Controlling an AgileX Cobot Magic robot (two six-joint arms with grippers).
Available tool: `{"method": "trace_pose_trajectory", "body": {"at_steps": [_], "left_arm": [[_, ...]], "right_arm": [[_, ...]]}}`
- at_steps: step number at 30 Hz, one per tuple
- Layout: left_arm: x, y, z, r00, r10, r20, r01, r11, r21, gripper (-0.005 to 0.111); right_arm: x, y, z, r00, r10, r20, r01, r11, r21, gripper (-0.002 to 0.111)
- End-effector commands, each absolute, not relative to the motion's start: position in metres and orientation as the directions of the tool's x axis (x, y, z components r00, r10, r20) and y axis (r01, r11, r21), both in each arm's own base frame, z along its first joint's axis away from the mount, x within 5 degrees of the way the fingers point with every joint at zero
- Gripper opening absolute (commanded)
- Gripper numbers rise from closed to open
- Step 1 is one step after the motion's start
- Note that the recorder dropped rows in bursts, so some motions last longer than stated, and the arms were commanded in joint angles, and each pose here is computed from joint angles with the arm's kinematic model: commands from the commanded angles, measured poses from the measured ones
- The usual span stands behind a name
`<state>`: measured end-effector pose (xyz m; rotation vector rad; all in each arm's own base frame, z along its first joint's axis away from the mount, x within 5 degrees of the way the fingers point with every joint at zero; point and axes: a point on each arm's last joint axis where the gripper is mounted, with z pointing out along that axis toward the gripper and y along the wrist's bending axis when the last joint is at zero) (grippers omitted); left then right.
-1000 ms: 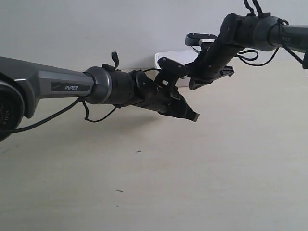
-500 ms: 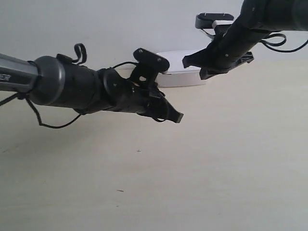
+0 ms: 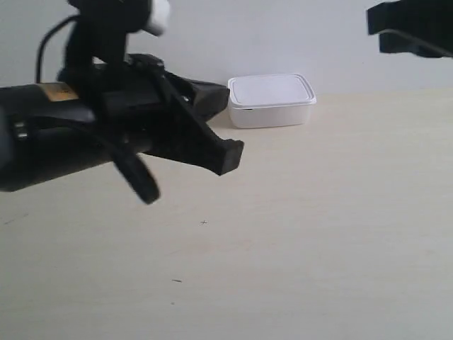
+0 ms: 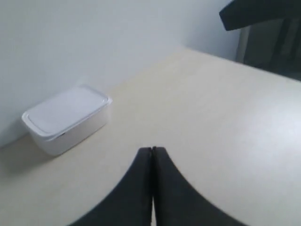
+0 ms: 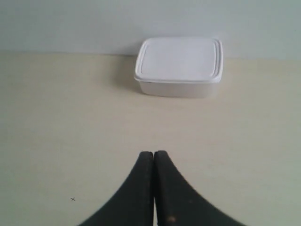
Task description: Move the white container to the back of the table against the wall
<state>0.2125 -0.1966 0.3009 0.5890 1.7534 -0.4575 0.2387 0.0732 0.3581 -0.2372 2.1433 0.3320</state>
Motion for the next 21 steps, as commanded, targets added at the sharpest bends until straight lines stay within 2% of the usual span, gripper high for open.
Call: {"method": "trace_pose_trajectory", "body": {"at_steps": [1,4,7,10,21], "left_arm": [[0.165,-0.158,0.331,-0.115,0.006,-0.993,0.611,0.789,-0.066,0.0],[0.129,-0.12,0.342,-0.032,-0.074,-0.997,0.623,0.779,-0.077,0.0],[0.1,-0.092,0.344,0.021,-0.134,-0.991,0.652,0.753,-0.088,0.0],[0.076,-0.073,0.338,0.063,-0.138,-0.988,0.691,0.72,-0.056,0.0],[0.048,-0.044,0.309,0.106,-0.224,-0.969,0.702,0.707,-0.087,0.0]], "right_arm": [[0.159,0.054,0.394,-0.413,-0.016,-0.911,-0.333,0.933,0.134,0.0],[0.106,0.041,0.407,-0.288,0.011,-0.957,-0.356,0.927,0.118,0.0],[0.07,0.032,0.408,-0.226,0.018,-0.974,-0.372,0.922,0.103,0.0],[0.052,0.028,0.401,-0.221,-0.002,-0.975,-0.385,0.919,0.086,0.0],[0.007,0.017,0.371,-0.116,-0.012,-0.993,-0.401,0.915,0.036,0.0]]}}
